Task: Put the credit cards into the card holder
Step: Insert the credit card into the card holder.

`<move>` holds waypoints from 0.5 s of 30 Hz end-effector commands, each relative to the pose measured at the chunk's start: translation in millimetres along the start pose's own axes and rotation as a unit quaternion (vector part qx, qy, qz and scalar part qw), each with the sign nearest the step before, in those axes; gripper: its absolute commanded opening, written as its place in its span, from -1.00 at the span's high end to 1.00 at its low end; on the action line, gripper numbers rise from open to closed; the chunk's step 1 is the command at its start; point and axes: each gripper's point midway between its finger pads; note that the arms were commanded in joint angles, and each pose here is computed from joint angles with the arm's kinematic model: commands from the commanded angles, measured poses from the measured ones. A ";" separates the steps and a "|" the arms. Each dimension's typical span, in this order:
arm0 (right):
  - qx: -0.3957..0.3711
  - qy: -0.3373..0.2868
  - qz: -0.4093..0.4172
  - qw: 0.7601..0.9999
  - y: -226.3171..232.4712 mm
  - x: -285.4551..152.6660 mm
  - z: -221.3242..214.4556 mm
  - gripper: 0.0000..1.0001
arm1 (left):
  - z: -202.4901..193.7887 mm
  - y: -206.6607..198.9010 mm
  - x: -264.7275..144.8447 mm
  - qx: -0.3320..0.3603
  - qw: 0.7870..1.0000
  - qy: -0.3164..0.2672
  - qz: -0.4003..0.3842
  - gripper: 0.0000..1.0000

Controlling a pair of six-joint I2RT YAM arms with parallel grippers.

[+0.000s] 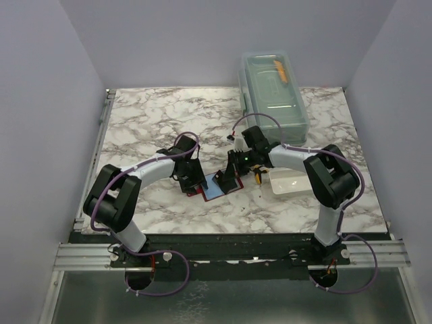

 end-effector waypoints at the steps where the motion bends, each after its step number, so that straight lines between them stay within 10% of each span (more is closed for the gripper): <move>1: 0.007 -0.014 0.009 1.000 -4.0 9.9 0.2 0.99 | 9.4 35.1 23.6 0.015 0.997 -0.032 0.068 -0.06; 15: 0.043 -0.061 0.010 0.997 -11.7 10.7 5.4 0.99 | 5.5 35.7 24.3 0.022 0.997 -0.027 0.068 -0.04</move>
Point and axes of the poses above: each gripper's point midway between its finger pads, its own x axis out along the fingers, its own y axis along the line the jaws close on, z = x × y, and after that the axes turned 7 degrees about -x, right-handed
